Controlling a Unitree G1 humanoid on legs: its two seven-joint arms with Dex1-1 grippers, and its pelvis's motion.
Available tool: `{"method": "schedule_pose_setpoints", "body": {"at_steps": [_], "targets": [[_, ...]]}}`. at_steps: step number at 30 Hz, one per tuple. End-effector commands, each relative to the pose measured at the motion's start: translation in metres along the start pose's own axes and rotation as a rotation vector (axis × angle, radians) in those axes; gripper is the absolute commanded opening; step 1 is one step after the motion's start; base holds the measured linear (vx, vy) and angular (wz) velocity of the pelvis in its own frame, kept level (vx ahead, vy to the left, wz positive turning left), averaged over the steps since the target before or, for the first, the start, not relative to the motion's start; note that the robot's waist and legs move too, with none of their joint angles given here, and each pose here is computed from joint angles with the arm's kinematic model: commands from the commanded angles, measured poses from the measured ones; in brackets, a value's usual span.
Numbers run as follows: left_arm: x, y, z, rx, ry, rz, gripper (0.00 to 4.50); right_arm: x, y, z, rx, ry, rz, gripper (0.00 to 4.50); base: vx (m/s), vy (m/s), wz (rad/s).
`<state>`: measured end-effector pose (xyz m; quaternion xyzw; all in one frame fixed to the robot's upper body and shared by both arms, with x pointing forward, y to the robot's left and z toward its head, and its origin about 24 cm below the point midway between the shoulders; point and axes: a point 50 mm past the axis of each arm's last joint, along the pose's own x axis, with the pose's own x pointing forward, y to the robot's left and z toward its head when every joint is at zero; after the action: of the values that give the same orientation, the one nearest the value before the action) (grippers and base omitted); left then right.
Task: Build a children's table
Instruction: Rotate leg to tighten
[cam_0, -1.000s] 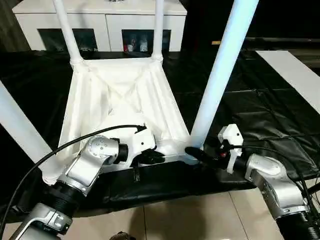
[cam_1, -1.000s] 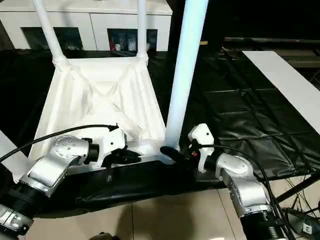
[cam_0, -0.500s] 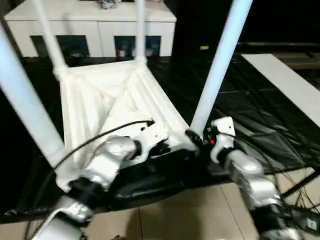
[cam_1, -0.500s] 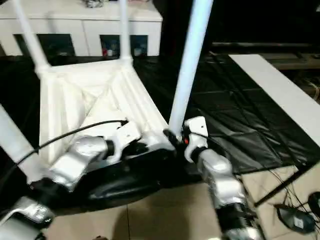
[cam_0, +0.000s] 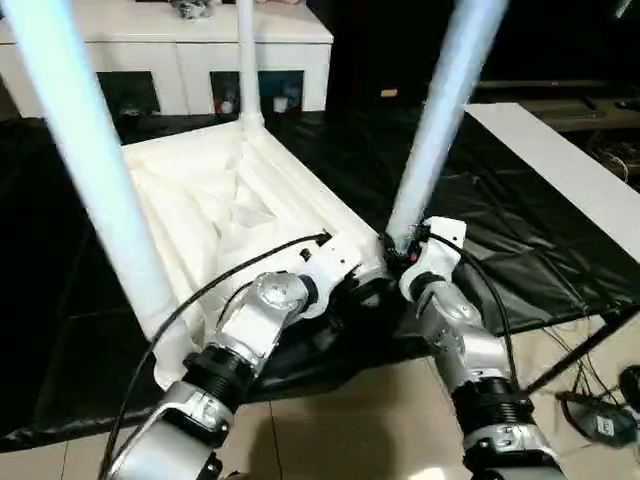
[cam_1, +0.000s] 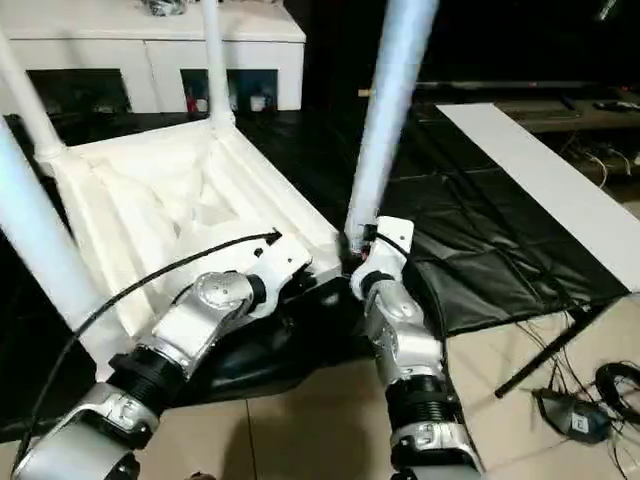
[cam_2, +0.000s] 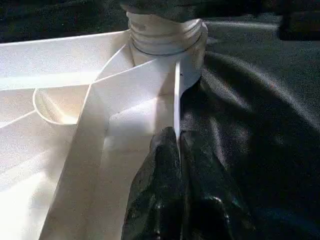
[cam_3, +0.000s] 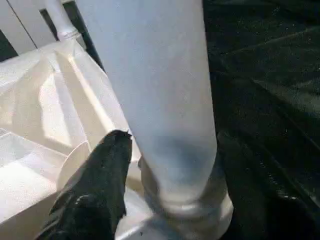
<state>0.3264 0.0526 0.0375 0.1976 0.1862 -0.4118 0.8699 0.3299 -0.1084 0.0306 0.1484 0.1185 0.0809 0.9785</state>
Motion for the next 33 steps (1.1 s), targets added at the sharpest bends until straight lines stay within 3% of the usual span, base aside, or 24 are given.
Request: {"method": "schedule_pose_setpoints", "body": {"at_steps": [1,4,7,10,11,13,14,22,33], "targets": [[0.002,0.0,0.013,0.063,-0.042,-0.007,0.0,-0.003,0.012,-0.018,-0.001,0.07,0.069,3.14,0.0,0.0,0.0],[-0.001,0.003,0.01,0.071,-0.034,-0.006,0.0,-0.005,0.007,-0.012,-0.045,0.046,0.061,3.32,0.0,0.0,0.0],[-0.009,0.007,0.001,0.105,-0.028,-0.055,0.0,-0.013,-0.008,0.004,-0.182,-0.015,0.042,3.66,0.0,0.0,0.0],[-0.013,0.007,-0.002,0.117,-0.025,-0.088,0.0,-0.017,-0.015,0.008,-0.206,-0.022,0.041,3.66,0.0,0.0,0.0],[-0.02,0.006,-0.007,0.147,-0.019,-0.165,0.0,-0.024,-0.025,0.014,-0.249,-0.023,0.077,3.66,0.0,0.0,0.0],[-0.024,0.004,-0.011,0.167,-0.017,-0.226,0.0,-0.028,-0.029,0.016,-0.263,-0.017,0.122,3.66,0.0,0.0,0.0],[-0.033,0.003,-0.02,0.186,0.016,-0.307,0.0,-0.037,-0.03,0.018,-0.293,0.0,0.279,3.66,0.0,0.0,0.0],[-0.057,0.006,-0.033,0.21,0.074,-0.492,0.0,-0.064,-0.034,0.014,-0.416,0.12,0.634,3.66,0.0,0.0,0.0],[-0.067,0.012,-0.035,0.236,0.116,-0.525,0.0,-0.055,-0.034,0.01,-0.546,0.2,0.718,3.66,0.0,0.0,0.0]]}}
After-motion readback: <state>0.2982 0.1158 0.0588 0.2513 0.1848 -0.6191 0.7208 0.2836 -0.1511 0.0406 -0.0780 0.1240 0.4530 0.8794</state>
